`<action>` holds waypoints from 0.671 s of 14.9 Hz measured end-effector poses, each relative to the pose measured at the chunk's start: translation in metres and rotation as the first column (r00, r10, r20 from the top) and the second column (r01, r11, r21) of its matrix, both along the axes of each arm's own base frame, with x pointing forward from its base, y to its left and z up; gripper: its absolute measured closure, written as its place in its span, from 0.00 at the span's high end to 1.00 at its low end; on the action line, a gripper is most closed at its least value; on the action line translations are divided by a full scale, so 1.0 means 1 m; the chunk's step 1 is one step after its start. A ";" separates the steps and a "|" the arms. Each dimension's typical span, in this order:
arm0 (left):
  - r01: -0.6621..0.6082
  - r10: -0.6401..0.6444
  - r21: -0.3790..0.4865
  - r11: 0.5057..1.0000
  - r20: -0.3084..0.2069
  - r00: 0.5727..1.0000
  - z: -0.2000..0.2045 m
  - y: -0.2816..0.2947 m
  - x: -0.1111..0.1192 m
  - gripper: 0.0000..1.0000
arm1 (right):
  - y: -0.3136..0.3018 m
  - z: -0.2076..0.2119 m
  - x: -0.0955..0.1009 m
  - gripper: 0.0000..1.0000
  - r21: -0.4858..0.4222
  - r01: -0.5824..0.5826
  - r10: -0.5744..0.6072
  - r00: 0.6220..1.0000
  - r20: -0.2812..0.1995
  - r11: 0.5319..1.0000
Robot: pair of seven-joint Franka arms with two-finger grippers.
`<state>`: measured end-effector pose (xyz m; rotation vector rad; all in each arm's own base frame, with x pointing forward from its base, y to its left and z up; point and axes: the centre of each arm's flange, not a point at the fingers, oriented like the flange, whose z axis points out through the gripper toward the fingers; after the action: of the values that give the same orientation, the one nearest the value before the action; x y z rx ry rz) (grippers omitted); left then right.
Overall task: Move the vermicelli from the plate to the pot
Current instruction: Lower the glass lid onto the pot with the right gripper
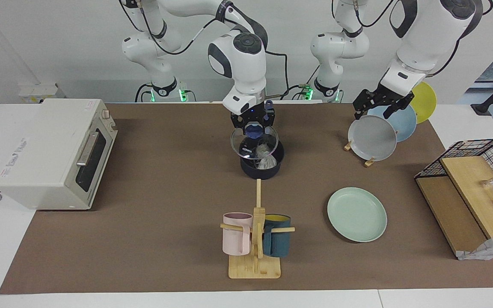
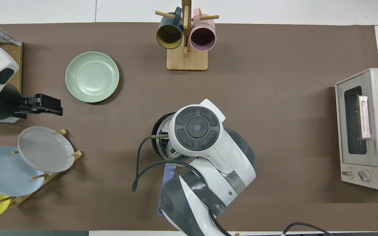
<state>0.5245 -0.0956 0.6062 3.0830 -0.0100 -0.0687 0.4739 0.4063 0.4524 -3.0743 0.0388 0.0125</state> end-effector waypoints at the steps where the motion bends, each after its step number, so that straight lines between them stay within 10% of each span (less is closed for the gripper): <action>1: 0.000 0.000 0.009 1.000 0.008 1.000 0.005 0.001 0.001 1.00 | 0.006 -0.008 -0.002 0.67 -0.010 -0.006 0.006 1.000 0.004 1.000; 10: 0.013 -0.012 0.049 0.999 -0.022 1.000 0.019 0.001 0.005 1.00 | 0.028 -0.041 0.001 0.67 -0.030 0.003 -0.002 1.000 0.020 1.000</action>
<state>0.5292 -0.0944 0.6248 3.1314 -0.0276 -0.1043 0.4751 0.4345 0.4116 -3.1035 0.0417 -0.0197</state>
